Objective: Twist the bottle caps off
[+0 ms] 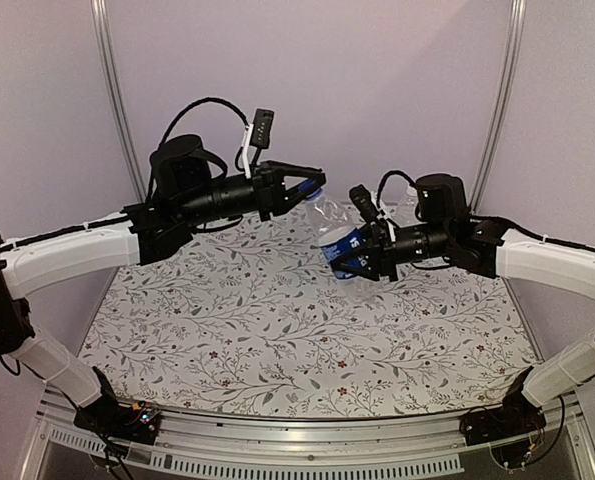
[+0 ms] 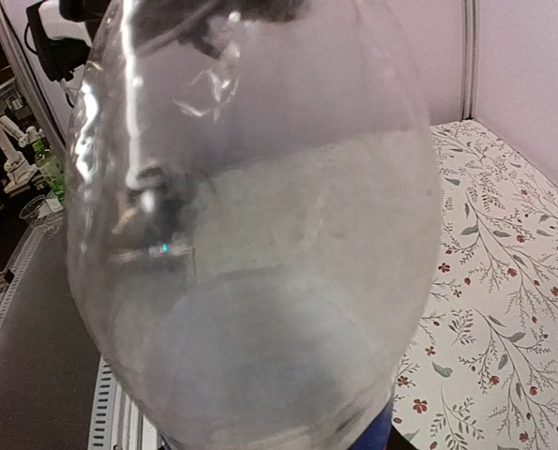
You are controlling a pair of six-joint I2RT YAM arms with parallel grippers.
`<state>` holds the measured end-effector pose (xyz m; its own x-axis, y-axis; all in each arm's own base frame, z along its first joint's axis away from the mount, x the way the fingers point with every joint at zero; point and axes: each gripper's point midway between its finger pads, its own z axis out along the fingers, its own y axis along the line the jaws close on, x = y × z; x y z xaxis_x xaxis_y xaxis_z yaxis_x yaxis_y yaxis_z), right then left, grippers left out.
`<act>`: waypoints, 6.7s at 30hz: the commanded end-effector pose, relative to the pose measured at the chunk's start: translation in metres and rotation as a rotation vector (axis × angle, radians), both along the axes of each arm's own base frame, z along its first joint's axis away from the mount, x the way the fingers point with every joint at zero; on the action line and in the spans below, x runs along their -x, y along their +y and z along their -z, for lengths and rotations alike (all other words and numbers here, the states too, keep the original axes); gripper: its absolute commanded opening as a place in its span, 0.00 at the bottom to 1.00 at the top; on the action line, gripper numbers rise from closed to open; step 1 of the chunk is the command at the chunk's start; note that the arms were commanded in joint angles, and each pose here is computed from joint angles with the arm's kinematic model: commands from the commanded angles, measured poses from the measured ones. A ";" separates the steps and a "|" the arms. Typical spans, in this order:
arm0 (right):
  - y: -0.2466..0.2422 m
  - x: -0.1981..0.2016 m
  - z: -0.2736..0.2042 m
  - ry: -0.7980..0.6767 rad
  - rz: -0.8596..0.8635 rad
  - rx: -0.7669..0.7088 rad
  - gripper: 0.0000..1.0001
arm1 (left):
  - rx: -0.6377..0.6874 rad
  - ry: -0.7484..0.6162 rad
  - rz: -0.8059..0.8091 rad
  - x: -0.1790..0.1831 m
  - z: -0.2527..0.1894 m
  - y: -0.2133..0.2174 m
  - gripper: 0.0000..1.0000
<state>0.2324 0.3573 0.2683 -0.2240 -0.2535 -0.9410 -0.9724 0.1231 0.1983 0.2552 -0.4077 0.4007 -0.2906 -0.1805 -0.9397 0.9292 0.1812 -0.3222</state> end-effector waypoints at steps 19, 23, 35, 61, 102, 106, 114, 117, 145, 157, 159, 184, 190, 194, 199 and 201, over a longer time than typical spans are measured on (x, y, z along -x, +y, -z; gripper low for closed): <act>-0.012 -0.033 0.004 -0.036 0.199 0.067 0.36 | -0.050 0.174 -0.587 -0.049 0.000 0.045 0.12; -0.008 -0.023 0.005 -0.022 0.131 0.057 0.36 | -0.016 0.106 -0.513 -0.037 -0.011 0.042 0.32; 0.002 0.015 0.001 0.036 -0.108 -0.001 0.36 | 0.033 -0.122 -0.164 0.011 -0.036 0.035 0.92; -0.001 0.060 -0.019 0.097 -0.372 -0.106 0.36 | 0.042 -0.238 0.388 0.064 -0.023 0.006 0.51; -0.002 -0.013 0.018 0.020 0.053 0.082 0.35 | 0.046 0.144 -0.446 -0.018 -0.015 0.040 0.34; 0.000 -0.004 0.016 0.028 0.000 0.067 0.35 | 0.049 0.061 -0.399 -0.008 -0.026 0.041 0.55; 0.003 0.017 0.005 0.039 -0.121 0.020 0.36 | 0.027 -0.129 -0.239 0.019 -0.041 0.046 0.85; 0.003 0.027 -0.002 0.048 -0.186 -0.008 0.36 | 0.018 -0.202 -0.125 0.035 -0.043 0.044 0.85; 0.001 0.060 -0.019 0.102 -0.388 -0.098 0.38 | 0.057 -0.248 0.356 0.059 -0.027 0.012 0.54; 0.002 0.057 -0.016 0.097 -0.371 -0.090 0.38 | 0.048 -0.208 0.389 0.060 -0.016 0.008 0.30; 0.003 0.054 -0.015 0.094 -0.355 -0.083 0.38 | 0.047 -0.203 0.385 0.060 -0.014 0.009 0.26; 0.001 -0.032 0.008 0.008 0.144 0.076 0.38 | 0.002 0.220 -0.435 -0.024 0.005 0.020 0.16; 0.001 -0.025 0.010 0.014 0.106 0.075 0.37 | 0.041 0.129 -0.413 -0.018 -0.011 0.026 0.49; 0.001 -0.017 0.009 0.015 0.067 0.065 0.38 | 0.062 0.064 -0.353 -0.011 -0.019 0.033 0.75; 0.003 -0.001 0.005 0.022 -0.022 0.036 0.39 | 0.068 -0.023 -0.190 0.005 -0.027 0.036 0.85; 0.005 0.007 0.003 0.032 -0.070 0.021 0.39 | 0.063 -0.062 -0.115 0.014 -0.028 0.038 0.87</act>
<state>0.2427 0.3595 0.2609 -0.2498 -0.2985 -0.9211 -0.9640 0.1663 0.2075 0.2659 -0.3745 0.4113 -0.2785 -0.2951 -0.9140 0.8197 0.4228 -0.3863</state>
